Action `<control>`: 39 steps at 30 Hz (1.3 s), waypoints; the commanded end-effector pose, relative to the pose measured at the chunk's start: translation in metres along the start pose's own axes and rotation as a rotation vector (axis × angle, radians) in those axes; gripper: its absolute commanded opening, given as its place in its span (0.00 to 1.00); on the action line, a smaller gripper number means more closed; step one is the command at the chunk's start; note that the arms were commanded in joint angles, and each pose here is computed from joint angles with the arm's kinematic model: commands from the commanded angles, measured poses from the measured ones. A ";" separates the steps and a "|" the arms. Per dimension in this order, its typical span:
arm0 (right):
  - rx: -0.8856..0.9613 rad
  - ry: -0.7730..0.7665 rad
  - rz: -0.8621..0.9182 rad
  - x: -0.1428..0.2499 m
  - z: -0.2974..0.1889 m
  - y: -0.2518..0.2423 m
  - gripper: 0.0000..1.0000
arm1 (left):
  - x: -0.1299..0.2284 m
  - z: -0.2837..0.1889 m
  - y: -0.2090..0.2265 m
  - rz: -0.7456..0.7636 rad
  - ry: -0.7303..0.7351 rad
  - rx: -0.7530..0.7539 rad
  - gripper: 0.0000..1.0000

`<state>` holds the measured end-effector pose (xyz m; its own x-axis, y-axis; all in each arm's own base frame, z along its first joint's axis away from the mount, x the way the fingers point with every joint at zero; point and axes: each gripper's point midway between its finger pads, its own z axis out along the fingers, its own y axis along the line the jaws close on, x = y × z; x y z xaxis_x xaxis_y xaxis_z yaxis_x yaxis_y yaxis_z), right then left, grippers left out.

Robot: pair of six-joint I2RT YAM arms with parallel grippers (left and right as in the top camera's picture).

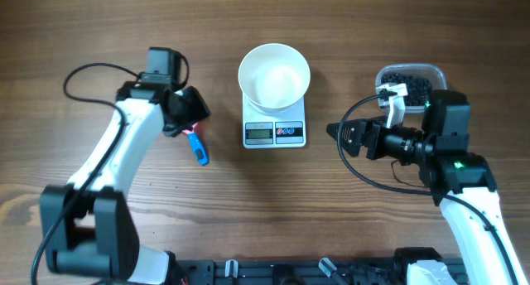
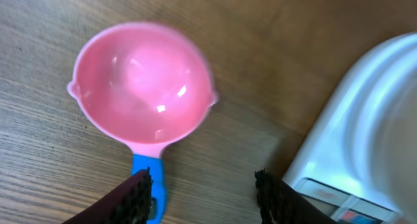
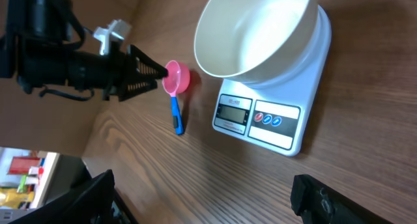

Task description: Scoop item into bowl and weigh 150g on scale

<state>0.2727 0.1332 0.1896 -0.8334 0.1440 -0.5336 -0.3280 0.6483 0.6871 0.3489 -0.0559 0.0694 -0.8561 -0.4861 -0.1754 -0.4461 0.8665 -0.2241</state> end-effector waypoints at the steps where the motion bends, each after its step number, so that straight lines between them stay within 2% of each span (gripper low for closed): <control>1: 0.078 0.011 0.016 0.003 0.001 -0.015 0.90 | 0.010 0.023 0.015 0.025 0.051 -0.099 0.56; 4: 0.088 0.031 0.011 0.006 0.005 -0.021 0.92 | 0.014 0.033 0.020 0.024 0.075 -0.122 0.56; 7: 0.093 0.054 0.035 0.009 0.010 -0.028 0.93 | 0.003 0.033 0.028 0.029 0.020 -0.175 0.55; 10: 0.102 0.093 0.074 0.015 0.019 -0.038 0.94 | -0.015 0.035 0.015 0.102 -0.049 -0.123 0.44; 11: 0.103 0.100 0.081 0.016 0.020 -0.040 0.94 | -0.016 0.035 0.013 0.102 -0.052 -0.114 0.43; 14: 0.108 0.120 0.091 0.019 0.025 -0.046 0.94 | -0.009 0.039 0.006 0.164 -0.029 -0.098 0.42; 20: 0.107 0.119 0.074 0.019 0.025 -0.046 0.94 | -0.005 0.053 0.006 0.175 -0.006 -0.113 0.41; 27: 0.122 0.117 0.075 0.019 0.024 -0.049 0.95 | 0.011 0.058 0.010 0.195 0.033 -0.140 0.32; 37: 0.129 0.116 0.073 0.018 0.024 -0.050 0.96 | 0.015 0.066 0.024 0.195 0.015 -0.183 0.25; 39: 0.137 0.115 0.073 0.018 0.024 -0.051 0.96 | 0.010 0.067 0.022 0.195 -0.009 -0.178 0.27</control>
<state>0.2824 0.1220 0.1346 -0.9055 0.1284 -0.4045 -0.1940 0.7224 0.6637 0.3463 -0.0525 0.0030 -0.9293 -0.3150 -0.1926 -0.3144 0.9487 -0.0343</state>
